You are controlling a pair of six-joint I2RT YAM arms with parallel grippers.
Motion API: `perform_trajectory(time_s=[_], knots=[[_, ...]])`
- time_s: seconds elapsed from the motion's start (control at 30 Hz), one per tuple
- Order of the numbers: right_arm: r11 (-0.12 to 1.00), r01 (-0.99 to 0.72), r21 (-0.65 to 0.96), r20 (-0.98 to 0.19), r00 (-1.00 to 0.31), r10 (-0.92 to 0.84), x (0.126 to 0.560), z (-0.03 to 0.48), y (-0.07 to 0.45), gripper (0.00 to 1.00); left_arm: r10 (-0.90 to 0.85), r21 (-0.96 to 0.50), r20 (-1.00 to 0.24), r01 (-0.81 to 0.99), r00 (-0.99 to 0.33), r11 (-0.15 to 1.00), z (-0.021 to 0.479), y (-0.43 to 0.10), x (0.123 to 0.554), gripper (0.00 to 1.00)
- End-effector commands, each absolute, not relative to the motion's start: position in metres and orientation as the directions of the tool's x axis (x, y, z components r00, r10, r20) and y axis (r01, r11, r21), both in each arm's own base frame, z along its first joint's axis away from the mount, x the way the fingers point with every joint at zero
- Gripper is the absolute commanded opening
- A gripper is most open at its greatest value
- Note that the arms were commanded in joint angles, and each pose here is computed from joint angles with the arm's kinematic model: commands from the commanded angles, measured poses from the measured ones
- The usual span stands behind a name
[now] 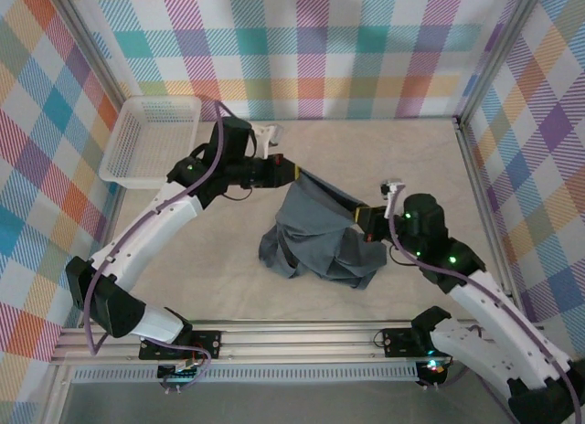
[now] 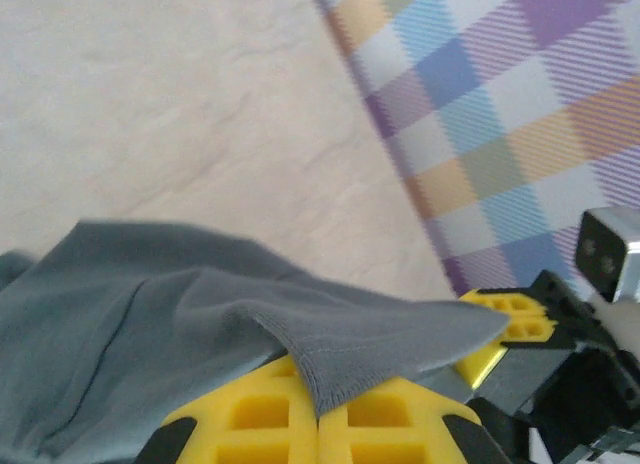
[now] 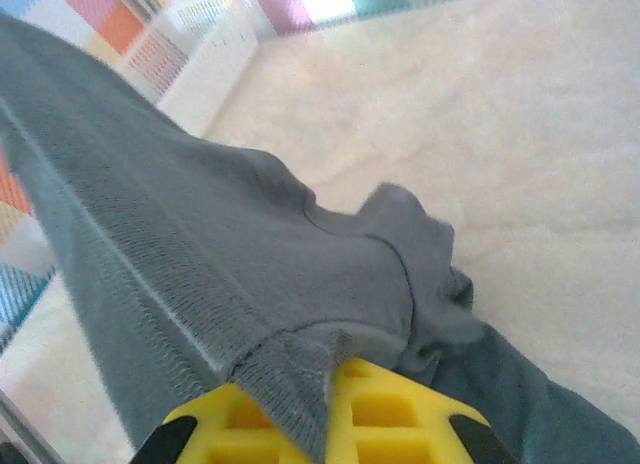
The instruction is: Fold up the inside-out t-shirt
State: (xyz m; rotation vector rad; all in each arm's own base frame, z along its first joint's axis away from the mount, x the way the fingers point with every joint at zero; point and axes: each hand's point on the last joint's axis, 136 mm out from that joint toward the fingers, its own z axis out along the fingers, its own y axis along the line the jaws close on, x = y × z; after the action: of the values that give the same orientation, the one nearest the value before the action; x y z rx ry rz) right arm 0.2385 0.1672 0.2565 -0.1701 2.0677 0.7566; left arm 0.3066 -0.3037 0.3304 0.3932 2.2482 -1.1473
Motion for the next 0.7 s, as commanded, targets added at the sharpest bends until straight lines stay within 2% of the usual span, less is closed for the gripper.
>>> perform_trajectory(time_s=[0.0, 0.03, 0.07, 0.13, 0.23, 0.3, 0.43, 0.5, 0.57, 0.67], knots=[[0.868, -0.216, 0.447, -0.781, -0.567, 0.262, 0.232, 0.263, 0.128, 0.43, 0.066, -0.634, -0.677, 0.626, -0.733, 0.454, 0.356, -0.354, 0.286, 0.00], [0.891, -0.128, 0.435, -0.784, -0.541, 0.305, 0.230, 0.264, 0.108, 0.56, 0.086, -0.630, -0.670, 0.626, -0.737, 0.459, 0.347, -0.370, 0.281, 0.00], [0.901, -0.059, 0.430, -0.795, -0.499, 0.346, 0.227, 0.270, 0.090, 0.63, 0.113, -0.629, -0.660, 0.629, -0.742, 0.456, 0.336, -0.388, 0.273, 0.00], [0.904, 0.001, 0.427, -0.825, -0.409, 0.390, 0.221, 0.284, 0.067, 0.65, 0.155, -0.601, -0.676, 0.660, -0.721, 0.450, 0.320, -0.412, 0.257, 0.03], [0.904, 0.026, 0.427, -0.862, -0.292, 0.415, 0.213, 0.304, 0.046, 0.65, 0.121, -0.542, -0.761, 0.728, -0.637, 0.420, 0.329, -0.419, 0.244, 0.35], [0.916, 0.060, 0.397, -0.869, -0.297, 0.396, 0.215, 0.300, 0.041, 0.66, 0.084, -0.483, -0.818, 0.760, -0.568, 0.435, 0.345, -0.405, 0.243, 0.42], [0.956, 0.035, 0.292, -0.843, -0.462, 0.275, 0.231, 0.270, 0.063, 0.70, 0.055, -0.344, -0.874, 0.696, -0.482, 0.630, 0.348, -0.353, 0.261, 0.50], [0.964, -0.049, 0.262, -0.808, -0.557, 0.191, 0.236, 0.249, 0.086, 0.69, 0.079, -0.304, -0.838, 0.582, -0.540, 0.754, 0.324, -0.320, 0.276, 0.51], [0.955, -0.134, 0.265, -0.737, -0.667, 0.111, 0.235, 0.221, 0.109, 0.69, 0.057, -0.294, -0.752, 0.412, -0.657, 0.862, 0.285, -0.281, 0.297, 0.51], [0.967, -0.031, 0.254, -0.568, -0.814, 0.123, 0.228, 0.171, 0.107, 0.66, -0.010, -0.371, -0.565, 0.243, -0.825, 0.896, 0.221, -0.246, 0.314, 0.52]])
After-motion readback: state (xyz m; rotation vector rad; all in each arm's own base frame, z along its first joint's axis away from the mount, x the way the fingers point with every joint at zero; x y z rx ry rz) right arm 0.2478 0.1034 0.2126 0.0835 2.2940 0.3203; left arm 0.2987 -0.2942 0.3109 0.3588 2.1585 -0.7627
